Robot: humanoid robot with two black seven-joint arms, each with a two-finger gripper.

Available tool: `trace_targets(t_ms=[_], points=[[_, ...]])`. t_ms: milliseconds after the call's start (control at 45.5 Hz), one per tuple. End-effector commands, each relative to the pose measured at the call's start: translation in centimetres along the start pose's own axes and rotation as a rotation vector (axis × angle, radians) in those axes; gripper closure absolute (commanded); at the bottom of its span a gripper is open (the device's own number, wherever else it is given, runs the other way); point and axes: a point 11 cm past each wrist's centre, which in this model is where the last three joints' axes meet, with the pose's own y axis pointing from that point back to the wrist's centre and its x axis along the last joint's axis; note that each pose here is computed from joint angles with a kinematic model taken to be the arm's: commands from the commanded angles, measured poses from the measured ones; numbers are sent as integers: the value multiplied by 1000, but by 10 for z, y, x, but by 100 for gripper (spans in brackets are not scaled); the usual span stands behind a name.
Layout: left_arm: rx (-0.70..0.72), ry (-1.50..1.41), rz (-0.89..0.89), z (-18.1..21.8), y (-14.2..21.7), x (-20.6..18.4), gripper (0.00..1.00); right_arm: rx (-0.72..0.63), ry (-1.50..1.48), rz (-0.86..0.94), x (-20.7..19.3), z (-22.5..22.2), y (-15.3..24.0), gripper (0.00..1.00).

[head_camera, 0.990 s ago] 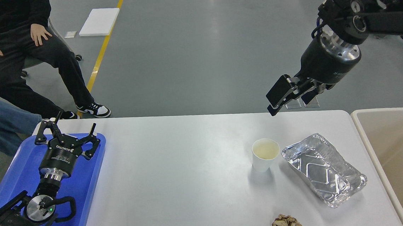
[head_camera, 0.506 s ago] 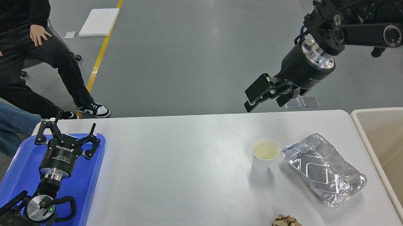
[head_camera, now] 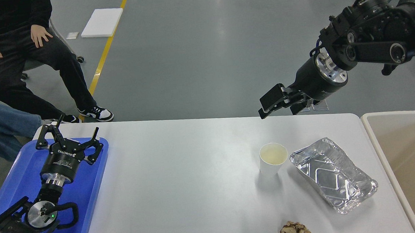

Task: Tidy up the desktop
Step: 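Swing the right gripper over the table toward the white paper cup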

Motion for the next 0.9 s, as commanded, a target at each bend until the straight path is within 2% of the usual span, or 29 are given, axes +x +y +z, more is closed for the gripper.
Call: trace_targets(t_ms=[0,286,704,880], points=[[1,0,0,0,0,0,1,-98,-23,3,-10,28,-10,1],[-1,0,0,0,0,0,1,-284,-96,-27,-37,82,-40,3],[-1,0,0,0,0,0,1,-242,-156,-9,-48,87,-66,0],[0,0,-1,0,-1,0,1,-235,-105,61,-37,80,-79,0]])
